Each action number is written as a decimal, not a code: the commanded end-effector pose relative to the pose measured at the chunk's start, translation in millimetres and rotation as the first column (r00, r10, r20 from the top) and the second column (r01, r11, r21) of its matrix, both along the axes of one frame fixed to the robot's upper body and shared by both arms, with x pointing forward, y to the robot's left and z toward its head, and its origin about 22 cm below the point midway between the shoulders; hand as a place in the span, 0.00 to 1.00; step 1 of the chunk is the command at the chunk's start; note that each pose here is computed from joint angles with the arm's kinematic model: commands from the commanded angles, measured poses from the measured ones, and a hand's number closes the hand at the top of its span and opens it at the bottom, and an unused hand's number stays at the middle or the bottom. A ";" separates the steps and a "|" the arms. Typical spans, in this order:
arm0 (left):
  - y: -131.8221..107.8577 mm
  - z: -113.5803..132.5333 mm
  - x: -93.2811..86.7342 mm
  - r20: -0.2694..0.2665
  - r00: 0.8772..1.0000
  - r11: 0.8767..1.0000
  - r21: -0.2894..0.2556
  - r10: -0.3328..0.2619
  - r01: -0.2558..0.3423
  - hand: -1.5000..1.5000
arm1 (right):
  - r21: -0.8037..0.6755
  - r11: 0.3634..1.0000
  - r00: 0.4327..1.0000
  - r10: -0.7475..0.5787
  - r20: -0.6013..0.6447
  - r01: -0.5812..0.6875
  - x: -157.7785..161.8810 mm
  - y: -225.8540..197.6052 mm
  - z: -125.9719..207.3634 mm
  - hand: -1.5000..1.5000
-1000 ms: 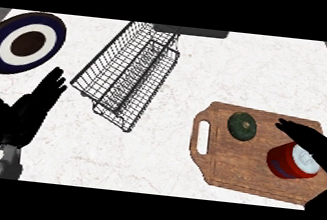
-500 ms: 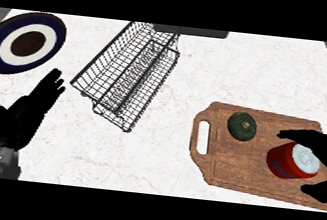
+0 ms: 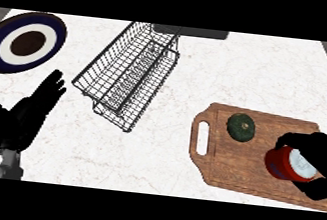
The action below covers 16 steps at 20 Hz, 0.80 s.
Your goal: Pick the can from the cutting board and place it in the tiered basket
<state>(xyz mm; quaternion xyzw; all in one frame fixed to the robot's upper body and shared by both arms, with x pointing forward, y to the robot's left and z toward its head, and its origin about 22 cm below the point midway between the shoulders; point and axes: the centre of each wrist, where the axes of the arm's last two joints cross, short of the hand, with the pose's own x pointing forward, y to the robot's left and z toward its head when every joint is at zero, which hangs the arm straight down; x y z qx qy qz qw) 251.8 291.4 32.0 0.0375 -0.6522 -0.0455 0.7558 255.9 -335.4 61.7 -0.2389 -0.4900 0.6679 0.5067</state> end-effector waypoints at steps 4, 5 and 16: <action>4.7 -2.3 5.9 -0.018 1.000 1.000 -0.010 0.005 -0.006 0.50 | 0.045 0.999 0.994 0.019 0.106 -0.024 -14.8 3.3 6.1 1.00; 2.2 14.9 12.7 -0.016 1.000 1.000 -0.013 0.017 -0.017 0.50 | 0.093 0.996 0.986 0.002 0.166 -0.018 -21.2 16.1 -7.8 1.00; -7.9 -2.0 3.8 -0.013 1.000 1.000 -0.016 0.021 -0.021 0.50 | 0.341 0.793 0.659 -0.609 0.441 0.505 -30.7 67.9 22.4 1.00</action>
